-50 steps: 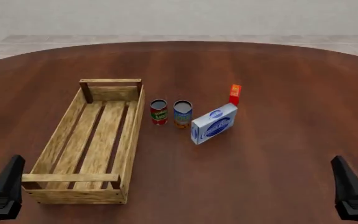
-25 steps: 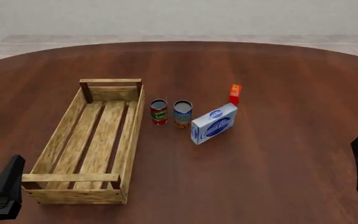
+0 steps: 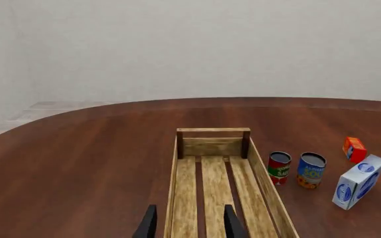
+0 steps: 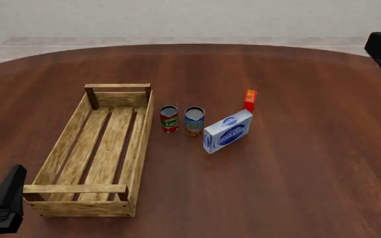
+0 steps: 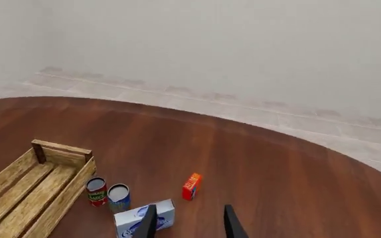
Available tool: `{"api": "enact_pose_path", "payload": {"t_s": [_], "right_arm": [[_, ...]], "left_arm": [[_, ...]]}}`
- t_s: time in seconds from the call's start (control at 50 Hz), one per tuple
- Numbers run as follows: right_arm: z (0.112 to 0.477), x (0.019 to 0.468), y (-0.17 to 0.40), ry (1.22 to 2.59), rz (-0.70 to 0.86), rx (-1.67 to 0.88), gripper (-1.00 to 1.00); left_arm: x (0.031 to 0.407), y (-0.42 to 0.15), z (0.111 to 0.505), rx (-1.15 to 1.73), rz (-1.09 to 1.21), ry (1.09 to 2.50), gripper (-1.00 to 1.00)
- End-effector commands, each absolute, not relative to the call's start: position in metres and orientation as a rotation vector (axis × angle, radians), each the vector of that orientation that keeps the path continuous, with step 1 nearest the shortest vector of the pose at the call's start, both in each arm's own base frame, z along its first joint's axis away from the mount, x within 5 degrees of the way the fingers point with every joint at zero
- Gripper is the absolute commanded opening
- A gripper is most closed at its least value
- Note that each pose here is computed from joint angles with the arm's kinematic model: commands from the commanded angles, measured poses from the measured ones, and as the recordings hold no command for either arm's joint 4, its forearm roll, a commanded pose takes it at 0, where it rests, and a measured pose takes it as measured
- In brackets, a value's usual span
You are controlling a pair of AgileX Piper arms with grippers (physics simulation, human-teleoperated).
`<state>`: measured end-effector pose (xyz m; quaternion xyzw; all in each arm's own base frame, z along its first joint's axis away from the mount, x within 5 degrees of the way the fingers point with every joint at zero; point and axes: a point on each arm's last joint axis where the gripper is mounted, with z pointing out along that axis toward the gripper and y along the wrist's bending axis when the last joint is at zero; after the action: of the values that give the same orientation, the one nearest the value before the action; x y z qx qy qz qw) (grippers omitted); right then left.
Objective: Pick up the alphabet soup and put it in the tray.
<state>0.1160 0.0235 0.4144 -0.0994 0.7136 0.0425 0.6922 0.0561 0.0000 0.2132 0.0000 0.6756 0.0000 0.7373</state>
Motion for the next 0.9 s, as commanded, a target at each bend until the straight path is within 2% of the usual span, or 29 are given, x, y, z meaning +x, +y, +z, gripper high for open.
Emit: {"api": "enact_pose_path", "payload": {"t_s": [0.02,0.16,0.38,0.64,0.9], "right_arm": [[0.467,0.175,0.056,1.65,0.101,-0.413,1.0],[0.487,0.218,0.087,1.703,0.12,-0.519,1.0],[0.498,0.257,0.131,1.754,0.202,-0.594,1.0],[0.472,0.309,0.169,1.85,0.22,-0.64,1.0],[0.458,0.33,0.204,1.908,0.259,-0.695,1.0]], "left_arm": [[0.056,0.0,0.213,0.0,0.0,1.484,1.0],[0.056,0.0,0.213,0.0,0.0,1.484,1.0],[0.056,0.0,0.213,0.0,0.0,1.484,1.0],[0.056,0.0,0.213,0.0,0.0,1.484,1.0],[0.056,0.0,0.213,0.0,0.0,1.484,1.0]]}}
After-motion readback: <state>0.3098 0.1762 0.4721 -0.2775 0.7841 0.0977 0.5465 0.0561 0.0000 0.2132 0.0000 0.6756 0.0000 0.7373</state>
